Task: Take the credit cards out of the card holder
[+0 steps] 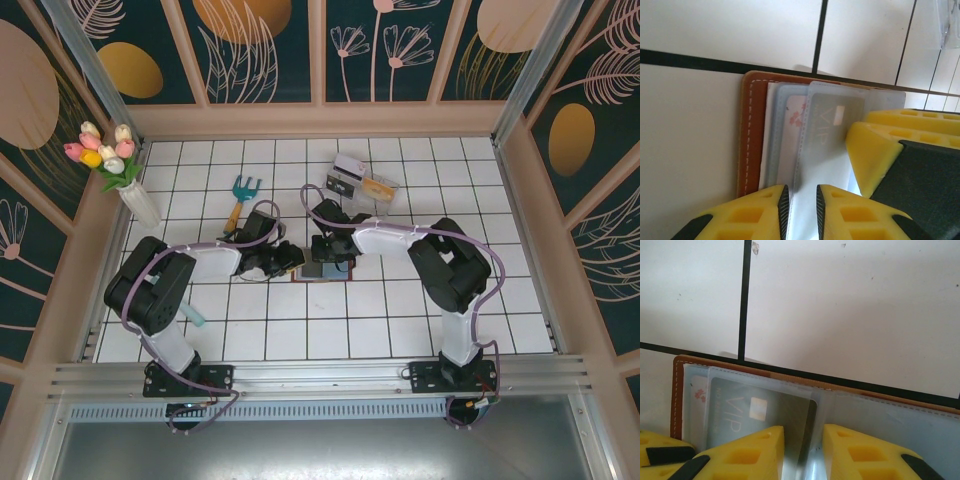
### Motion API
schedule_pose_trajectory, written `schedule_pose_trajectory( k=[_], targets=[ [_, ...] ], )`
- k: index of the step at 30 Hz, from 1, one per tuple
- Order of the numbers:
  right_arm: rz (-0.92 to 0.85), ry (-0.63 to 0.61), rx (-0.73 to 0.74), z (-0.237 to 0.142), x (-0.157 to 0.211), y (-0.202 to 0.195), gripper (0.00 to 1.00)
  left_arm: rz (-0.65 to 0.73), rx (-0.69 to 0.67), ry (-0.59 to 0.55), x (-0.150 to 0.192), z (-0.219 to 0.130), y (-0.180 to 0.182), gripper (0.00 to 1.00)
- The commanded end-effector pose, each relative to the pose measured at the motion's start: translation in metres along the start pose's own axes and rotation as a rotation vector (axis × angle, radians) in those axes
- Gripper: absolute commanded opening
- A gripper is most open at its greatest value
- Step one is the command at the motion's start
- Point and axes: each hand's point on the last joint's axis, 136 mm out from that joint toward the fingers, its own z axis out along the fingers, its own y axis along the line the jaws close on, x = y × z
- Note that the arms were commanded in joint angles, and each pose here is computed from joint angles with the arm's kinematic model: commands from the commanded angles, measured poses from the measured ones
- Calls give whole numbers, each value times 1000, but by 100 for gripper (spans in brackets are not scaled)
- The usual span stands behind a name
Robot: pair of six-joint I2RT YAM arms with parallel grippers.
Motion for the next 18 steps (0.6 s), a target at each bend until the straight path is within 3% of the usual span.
schedule_pose_trajectory(
  k=[1, 5, 18],
  targets=[
    [18, 108, 65, 16, 36, -27, 29, 2, -76, 45, 8, 8, 18, 26],
    [44, 108, 30, 14, 35, -27, 27, 7, -116, 57, 11, 8, 26, 28],
    [66, 130, 3, 17, 40, -28, 25, 105, -1, 161, 24, 12, -5, 30]
  ],
)
